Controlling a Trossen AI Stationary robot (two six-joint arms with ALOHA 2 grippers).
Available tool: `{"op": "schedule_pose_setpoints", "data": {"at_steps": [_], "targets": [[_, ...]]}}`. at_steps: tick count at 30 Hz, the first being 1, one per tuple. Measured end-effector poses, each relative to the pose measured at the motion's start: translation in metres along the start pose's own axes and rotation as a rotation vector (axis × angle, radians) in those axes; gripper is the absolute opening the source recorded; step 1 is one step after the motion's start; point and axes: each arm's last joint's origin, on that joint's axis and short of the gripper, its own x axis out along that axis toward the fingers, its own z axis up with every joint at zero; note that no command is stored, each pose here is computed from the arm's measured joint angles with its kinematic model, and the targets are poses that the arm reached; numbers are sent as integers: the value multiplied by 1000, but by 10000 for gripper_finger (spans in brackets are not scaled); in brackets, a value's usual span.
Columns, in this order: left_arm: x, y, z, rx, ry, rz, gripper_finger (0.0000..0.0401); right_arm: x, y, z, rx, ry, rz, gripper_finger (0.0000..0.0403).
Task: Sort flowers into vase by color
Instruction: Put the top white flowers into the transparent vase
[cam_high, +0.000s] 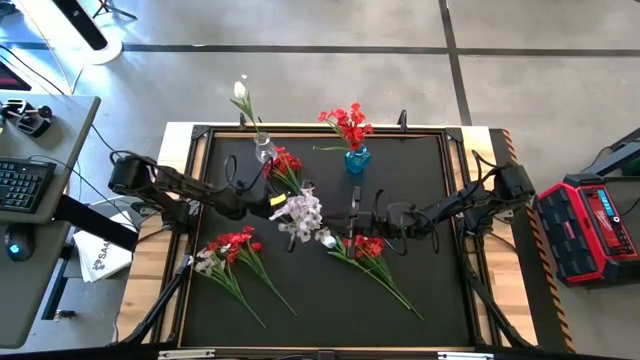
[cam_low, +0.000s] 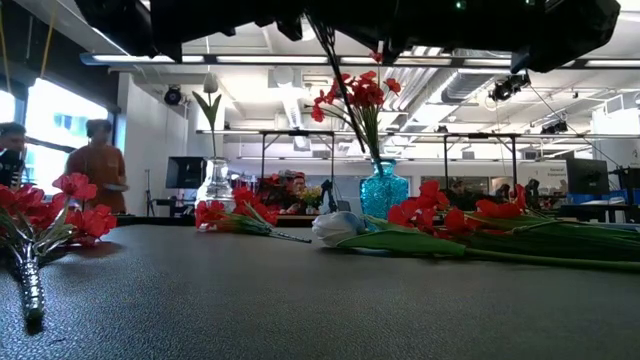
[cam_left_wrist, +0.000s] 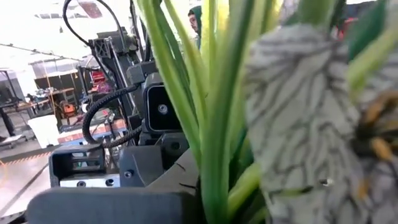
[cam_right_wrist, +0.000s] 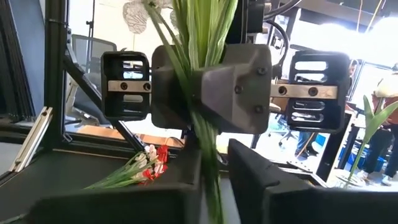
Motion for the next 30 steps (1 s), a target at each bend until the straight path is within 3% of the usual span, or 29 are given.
{"op": "schedule_pose_setpoints", "data": {"at_steps": [3,8,16,20,24,30], "targets": [[-4,0,5,-9,30,14,29,-1,-1,3,5,-7,-7,98],[-18,3,20,1,143,132,10,-10,-1,24,-9,1,-64,157],[-63,1,53,210,395,520,2,-38,9,60,-40,85,-90,181],[-98,9,63,229,387,704,2,-38,19,51,-9,133,-41,181],[-137,19,65,164,313,848,1,-30,30,30,21,166,-27,181],[-174,44,79,138,212,1050,1,-19,33,11,46,116,-55,181]]}}
